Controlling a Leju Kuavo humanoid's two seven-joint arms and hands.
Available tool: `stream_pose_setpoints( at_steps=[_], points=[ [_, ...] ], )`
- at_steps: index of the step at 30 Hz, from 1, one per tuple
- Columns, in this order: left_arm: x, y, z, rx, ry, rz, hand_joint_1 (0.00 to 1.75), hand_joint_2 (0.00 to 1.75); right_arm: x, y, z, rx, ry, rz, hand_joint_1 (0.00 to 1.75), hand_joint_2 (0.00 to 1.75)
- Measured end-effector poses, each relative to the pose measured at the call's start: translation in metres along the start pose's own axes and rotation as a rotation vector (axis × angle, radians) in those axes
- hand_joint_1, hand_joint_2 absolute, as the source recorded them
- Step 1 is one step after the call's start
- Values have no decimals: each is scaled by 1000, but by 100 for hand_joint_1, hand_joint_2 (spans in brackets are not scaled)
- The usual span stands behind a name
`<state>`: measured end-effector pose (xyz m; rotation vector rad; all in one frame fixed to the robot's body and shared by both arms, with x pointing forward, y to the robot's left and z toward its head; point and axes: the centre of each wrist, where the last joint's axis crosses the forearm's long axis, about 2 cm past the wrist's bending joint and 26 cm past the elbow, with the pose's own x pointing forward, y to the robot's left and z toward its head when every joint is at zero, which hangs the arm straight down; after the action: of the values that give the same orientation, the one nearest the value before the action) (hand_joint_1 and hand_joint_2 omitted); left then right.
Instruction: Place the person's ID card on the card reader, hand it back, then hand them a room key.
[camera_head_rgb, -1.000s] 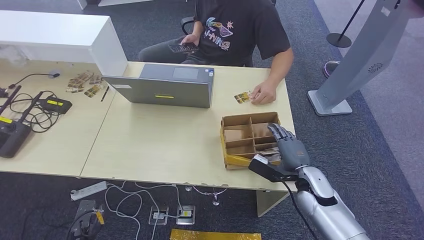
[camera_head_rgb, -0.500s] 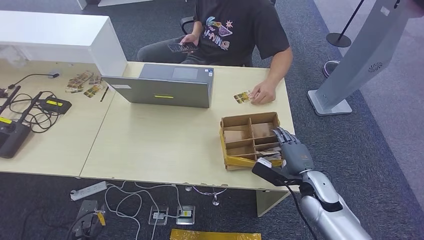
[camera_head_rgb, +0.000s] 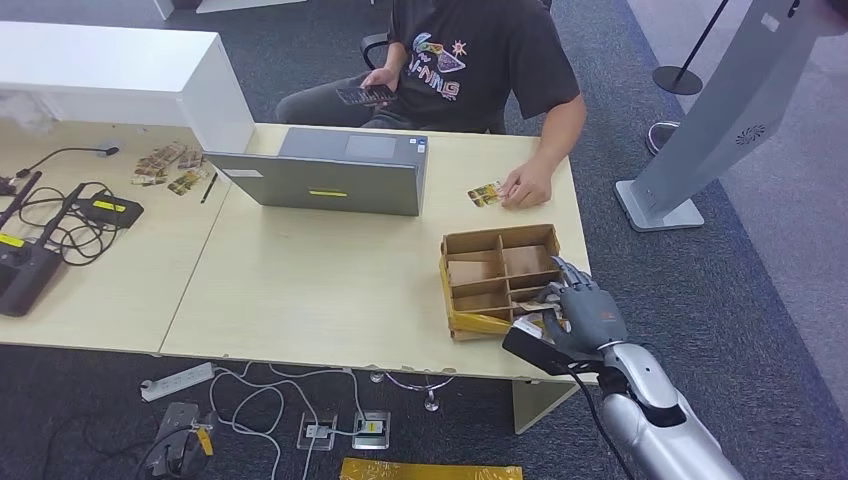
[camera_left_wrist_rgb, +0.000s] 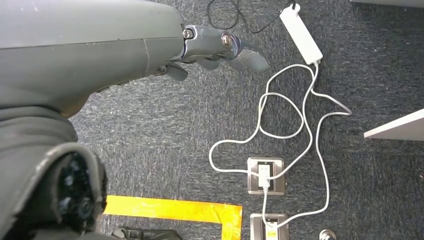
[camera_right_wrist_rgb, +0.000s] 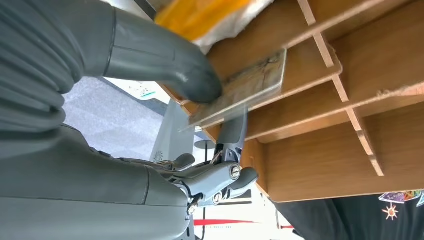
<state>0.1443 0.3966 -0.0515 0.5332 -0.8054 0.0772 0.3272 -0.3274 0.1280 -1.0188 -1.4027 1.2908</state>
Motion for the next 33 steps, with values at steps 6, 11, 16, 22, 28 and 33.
stream_pose_setpoints(
  at_steps=[6, 11, 16, 22, 28, 33],
  points=[
    [0, -1, 1, -4, -3, -2, 0, 0, 1, -2, -1, -1, -2, -3, 175, 175],
    [0, -1, 1, -7, -5, -2, 0, 0, 0, -3, -1, -5, 0, -5, 175, 175],
    [1, -2, 1, -10, -7, -2, 0, 0, 1, -4, -1, -8, -2, -7, 175, 175],
    [1, -2, 1, -11, -8, -3, 0, 0, 2, -5, -2, -17, -12, -5, 175, 175],
    [5, -1, -1, -14, -32, -23, 0, 0, 0, -30, -23, -127, -57, 19, 175, 175],
    [12, 0, -5, -15, -64, -43, 0, 0, -19, -87, -59, -308, -69, 52, 175, 175]
  ],
)
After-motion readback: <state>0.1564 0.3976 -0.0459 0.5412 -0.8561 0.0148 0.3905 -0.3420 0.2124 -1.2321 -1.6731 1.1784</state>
